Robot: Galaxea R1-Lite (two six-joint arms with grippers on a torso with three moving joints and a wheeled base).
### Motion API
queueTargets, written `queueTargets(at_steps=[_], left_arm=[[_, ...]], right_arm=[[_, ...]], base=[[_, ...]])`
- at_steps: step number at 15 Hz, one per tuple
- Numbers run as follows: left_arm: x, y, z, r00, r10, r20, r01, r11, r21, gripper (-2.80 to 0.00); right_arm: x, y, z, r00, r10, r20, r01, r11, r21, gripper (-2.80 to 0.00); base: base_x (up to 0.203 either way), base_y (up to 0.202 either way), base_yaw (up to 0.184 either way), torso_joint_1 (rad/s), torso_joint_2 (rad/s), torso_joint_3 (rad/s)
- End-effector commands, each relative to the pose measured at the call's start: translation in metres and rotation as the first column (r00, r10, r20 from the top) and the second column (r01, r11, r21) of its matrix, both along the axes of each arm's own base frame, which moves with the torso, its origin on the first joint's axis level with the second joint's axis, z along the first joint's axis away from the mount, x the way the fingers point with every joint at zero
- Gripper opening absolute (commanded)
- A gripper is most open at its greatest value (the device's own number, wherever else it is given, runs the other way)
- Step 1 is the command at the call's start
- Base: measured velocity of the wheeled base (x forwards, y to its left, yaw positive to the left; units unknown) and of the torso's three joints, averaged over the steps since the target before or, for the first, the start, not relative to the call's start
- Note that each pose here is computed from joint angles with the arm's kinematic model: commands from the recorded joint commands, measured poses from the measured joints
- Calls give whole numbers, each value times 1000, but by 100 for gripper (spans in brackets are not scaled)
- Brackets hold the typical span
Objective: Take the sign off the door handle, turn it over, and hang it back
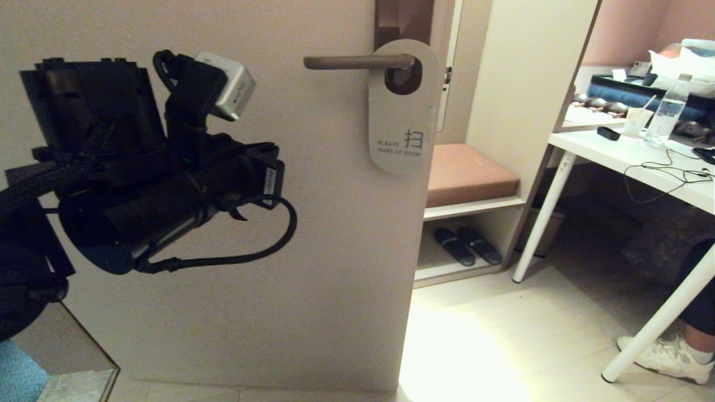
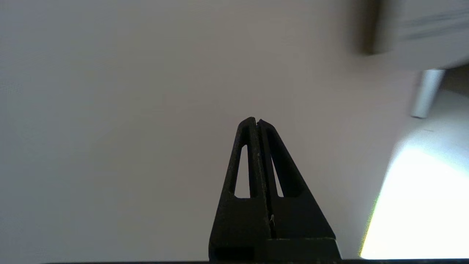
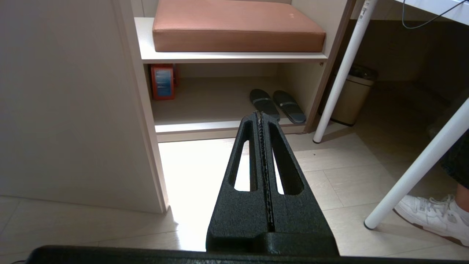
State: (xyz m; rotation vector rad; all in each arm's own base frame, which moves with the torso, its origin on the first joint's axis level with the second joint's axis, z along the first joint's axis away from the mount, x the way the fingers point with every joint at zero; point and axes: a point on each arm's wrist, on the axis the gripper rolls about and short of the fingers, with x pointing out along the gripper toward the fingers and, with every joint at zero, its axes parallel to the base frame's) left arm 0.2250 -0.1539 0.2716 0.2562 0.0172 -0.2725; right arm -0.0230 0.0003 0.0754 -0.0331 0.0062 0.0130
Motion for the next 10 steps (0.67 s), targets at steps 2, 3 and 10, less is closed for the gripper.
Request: queueTargets(at_steps=[2,3,10], left_arm=[[-6,36,2,994,106,14,-106,994,-11,-280],[-7,46,-1,990,137,6,-137,990,-10,-280],[-57,83,-29,974,225,-24,-225,974,-4,-280]], right_arm=[[0,0,0,1000,1,0,-1,1000,-1,-280],[0,0,0,1000,1,0,-1,1000,-1,-280],[0,0,0,1000,1,0,-1,1000,-1,-280]], base=[[0,0,0,0,0,0],[0,0,0,0,0,0],[0,0,0,0,0,0]])
